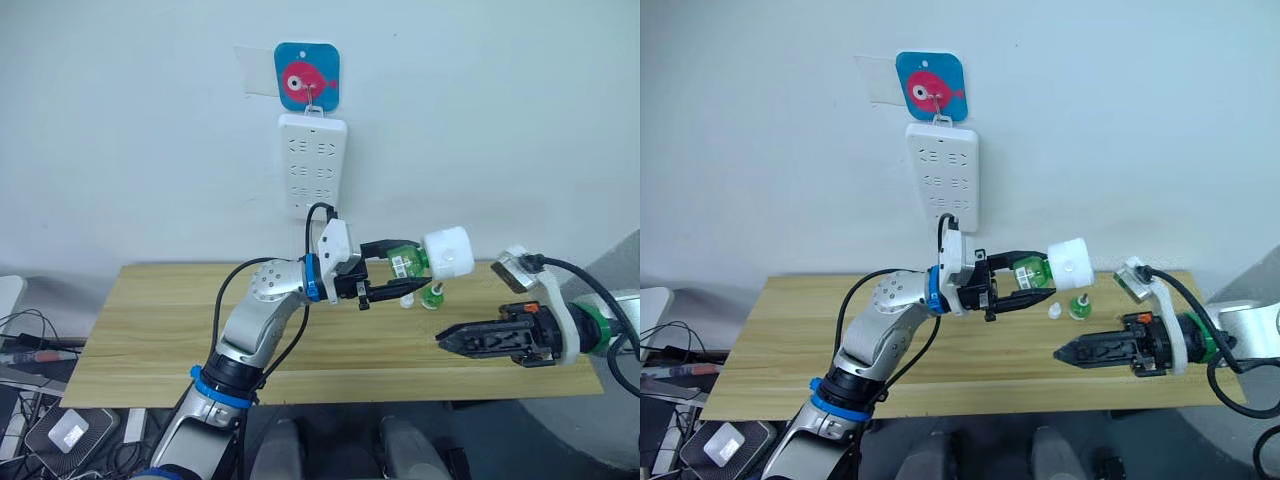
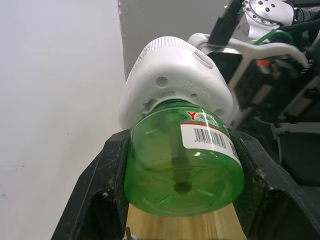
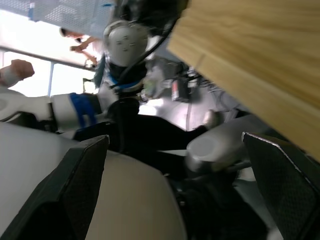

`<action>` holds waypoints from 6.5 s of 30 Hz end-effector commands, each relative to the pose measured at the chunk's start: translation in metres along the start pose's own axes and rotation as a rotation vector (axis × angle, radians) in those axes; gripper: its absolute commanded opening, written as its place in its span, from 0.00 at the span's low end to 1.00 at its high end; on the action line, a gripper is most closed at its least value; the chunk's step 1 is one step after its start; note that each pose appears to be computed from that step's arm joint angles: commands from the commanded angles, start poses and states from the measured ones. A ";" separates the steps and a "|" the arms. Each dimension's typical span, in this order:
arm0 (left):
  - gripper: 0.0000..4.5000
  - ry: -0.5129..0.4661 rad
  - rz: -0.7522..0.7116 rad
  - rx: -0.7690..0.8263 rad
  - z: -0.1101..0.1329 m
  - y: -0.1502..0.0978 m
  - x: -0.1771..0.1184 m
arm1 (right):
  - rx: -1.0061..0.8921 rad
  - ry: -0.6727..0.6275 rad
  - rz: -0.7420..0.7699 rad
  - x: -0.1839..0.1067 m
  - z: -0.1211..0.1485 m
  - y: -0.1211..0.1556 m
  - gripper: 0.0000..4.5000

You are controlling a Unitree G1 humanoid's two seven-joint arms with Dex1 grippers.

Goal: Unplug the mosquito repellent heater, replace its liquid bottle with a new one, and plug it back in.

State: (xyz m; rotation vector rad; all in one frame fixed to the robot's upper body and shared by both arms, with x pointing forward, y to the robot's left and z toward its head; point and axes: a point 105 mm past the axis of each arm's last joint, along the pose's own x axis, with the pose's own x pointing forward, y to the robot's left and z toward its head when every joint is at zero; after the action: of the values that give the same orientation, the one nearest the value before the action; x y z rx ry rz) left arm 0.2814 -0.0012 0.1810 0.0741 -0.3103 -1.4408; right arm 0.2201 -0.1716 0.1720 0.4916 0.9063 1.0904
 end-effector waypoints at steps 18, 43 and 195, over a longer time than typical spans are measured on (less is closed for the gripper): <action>0.50 -0.018 -0.066 0.019 0.013 -0.013 -0.009 | -0.098 -0.239 0.093 -0.023 0.072 0.010 0.00; 0.50 -0.027 -0.043 0.030 0.012 -0.011 -0.005 | -0.115 -0.199 0.162 -0.008 0.067 0.030 0.00; 0.73 0.208 -0.033 0.282 -0.016 0.002 -0.033 | -0.270 -0.153 -0.009 0.026 0.058 0.009 0.66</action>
State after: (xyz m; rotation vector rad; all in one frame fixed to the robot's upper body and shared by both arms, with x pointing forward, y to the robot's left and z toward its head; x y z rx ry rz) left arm 0.2793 0.0241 0.1599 0.4036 -0.3541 -1.4357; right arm 0.2628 -0.1323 0.1957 0.3591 0.6657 1.1833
